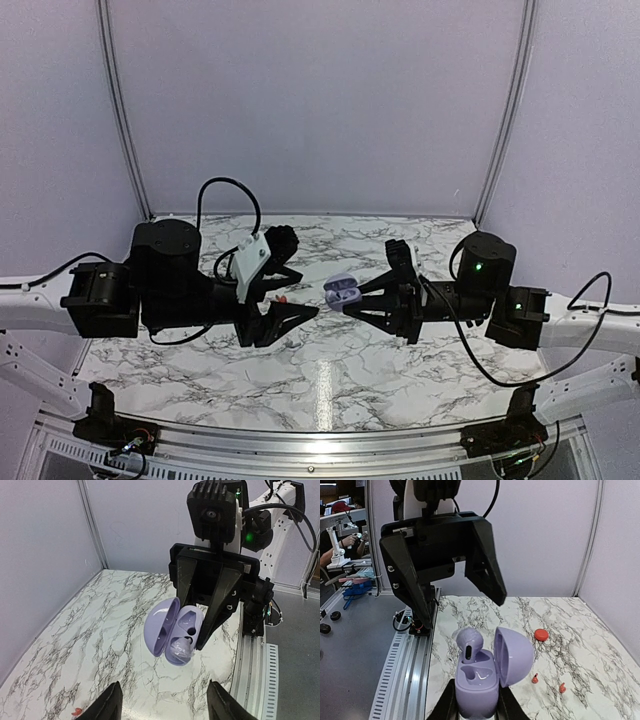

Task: Insert the wireless bluetooth earbuds into the charging case
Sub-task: Adjust the left earbud in the left side groove of the charging case.

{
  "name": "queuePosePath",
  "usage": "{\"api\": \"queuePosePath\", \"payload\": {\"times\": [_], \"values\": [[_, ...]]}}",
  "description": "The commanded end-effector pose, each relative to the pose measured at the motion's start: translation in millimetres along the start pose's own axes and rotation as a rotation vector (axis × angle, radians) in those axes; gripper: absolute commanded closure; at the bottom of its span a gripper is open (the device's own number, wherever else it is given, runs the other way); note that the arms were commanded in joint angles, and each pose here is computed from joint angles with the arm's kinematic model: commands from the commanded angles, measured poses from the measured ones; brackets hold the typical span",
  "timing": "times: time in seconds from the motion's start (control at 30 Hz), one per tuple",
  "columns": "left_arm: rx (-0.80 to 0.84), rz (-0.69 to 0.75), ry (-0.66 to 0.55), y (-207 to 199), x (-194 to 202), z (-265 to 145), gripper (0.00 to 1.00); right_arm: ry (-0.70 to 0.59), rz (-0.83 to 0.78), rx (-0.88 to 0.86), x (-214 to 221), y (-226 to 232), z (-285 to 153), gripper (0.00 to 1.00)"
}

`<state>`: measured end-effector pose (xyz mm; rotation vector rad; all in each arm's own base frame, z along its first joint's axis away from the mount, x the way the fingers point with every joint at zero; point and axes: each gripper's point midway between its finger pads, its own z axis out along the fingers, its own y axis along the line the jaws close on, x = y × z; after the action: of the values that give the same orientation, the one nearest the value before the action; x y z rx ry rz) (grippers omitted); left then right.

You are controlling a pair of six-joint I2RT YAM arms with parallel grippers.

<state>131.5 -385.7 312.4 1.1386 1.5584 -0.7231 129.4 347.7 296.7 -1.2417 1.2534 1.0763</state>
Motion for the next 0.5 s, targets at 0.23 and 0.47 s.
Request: {"api": "queuePosePath", "payload": {"times": [0.23, 0.47], "values": [[0.061, -0.003, -0.110, -8, -29, -13, 0.65, -0.028, 0.027, 0.062, -12, -16, 0, 1.00], [0.075, -0.010, -0.087, -13, -29, 0, 0.71, -0.024, 0.030, 0.067, -11, -17, 1, 1.00]]}}
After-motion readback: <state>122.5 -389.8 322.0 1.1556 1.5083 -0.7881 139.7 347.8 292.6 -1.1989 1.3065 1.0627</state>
